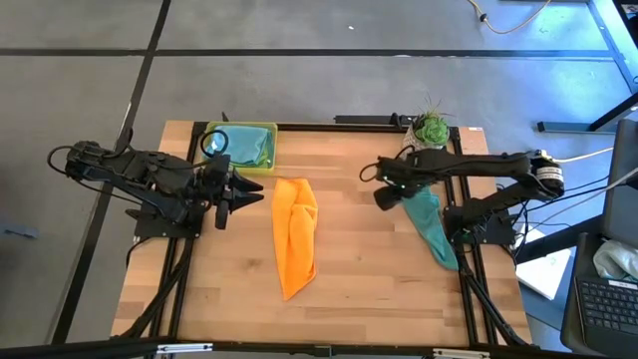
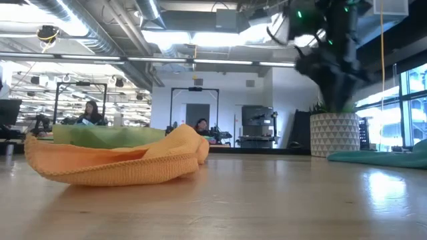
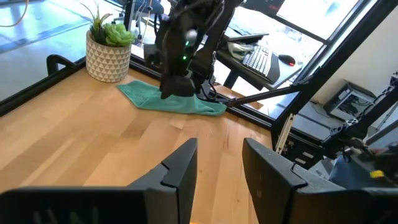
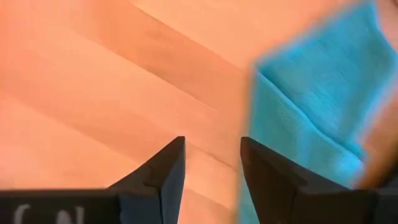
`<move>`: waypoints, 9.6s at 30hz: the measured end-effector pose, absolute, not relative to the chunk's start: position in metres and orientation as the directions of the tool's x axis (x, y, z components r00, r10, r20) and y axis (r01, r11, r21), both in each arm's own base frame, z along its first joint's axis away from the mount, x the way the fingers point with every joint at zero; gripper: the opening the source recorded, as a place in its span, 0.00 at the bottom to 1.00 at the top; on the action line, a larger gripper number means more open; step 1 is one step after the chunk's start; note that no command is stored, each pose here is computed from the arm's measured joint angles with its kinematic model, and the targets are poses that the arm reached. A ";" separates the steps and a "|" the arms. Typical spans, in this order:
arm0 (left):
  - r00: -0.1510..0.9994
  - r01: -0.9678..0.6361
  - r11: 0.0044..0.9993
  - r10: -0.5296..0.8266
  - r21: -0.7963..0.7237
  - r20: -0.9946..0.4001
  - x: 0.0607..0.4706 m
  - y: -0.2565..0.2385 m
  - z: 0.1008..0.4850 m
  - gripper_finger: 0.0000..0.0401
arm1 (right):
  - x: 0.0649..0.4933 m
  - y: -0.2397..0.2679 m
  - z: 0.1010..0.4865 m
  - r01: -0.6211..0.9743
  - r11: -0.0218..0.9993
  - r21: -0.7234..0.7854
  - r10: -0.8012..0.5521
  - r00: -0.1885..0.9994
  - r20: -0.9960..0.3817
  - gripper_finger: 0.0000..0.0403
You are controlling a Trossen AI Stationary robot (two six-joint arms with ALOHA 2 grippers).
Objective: Fold microfiber towels
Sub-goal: Fold the orange towel
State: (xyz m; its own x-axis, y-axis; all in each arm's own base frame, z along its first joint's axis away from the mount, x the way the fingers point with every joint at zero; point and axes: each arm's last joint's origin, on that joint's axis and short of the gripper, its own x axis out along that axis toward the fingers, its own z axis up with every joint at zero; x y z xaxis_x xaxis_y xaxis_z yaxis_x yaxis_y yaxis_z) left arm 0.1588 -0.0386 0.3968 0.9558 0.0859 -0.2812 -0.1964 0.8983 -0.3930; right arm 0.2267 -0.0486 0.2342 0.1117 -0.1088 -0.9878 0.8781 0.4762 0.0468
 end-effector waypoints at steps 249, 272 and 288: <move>0.687 -0.245 0.938 -0.012 -0.247 -0.727 0.309 -0.060 0.472 0.00 | 0.259 0.082 0.358 0.169 0.913 0.372 -0.149 0.985 -0.083 0.57; 0.726 -0.100 0.902 -0.223 -0.421 -0.650 0.269 -0.049 0.502 0.00 | 0.363 0.048 0.398 -0.048 0.998 0.039 0.053 0.991 -0.124 0.57; 0.683 -0.059 0.883 -0.304 -0.465 -0.665 0.243 -0.051 0.510 0.00 | 0.391 0.043 0.386 -0.279 0.948 0.153 0.296 0.950 -0.101 0.57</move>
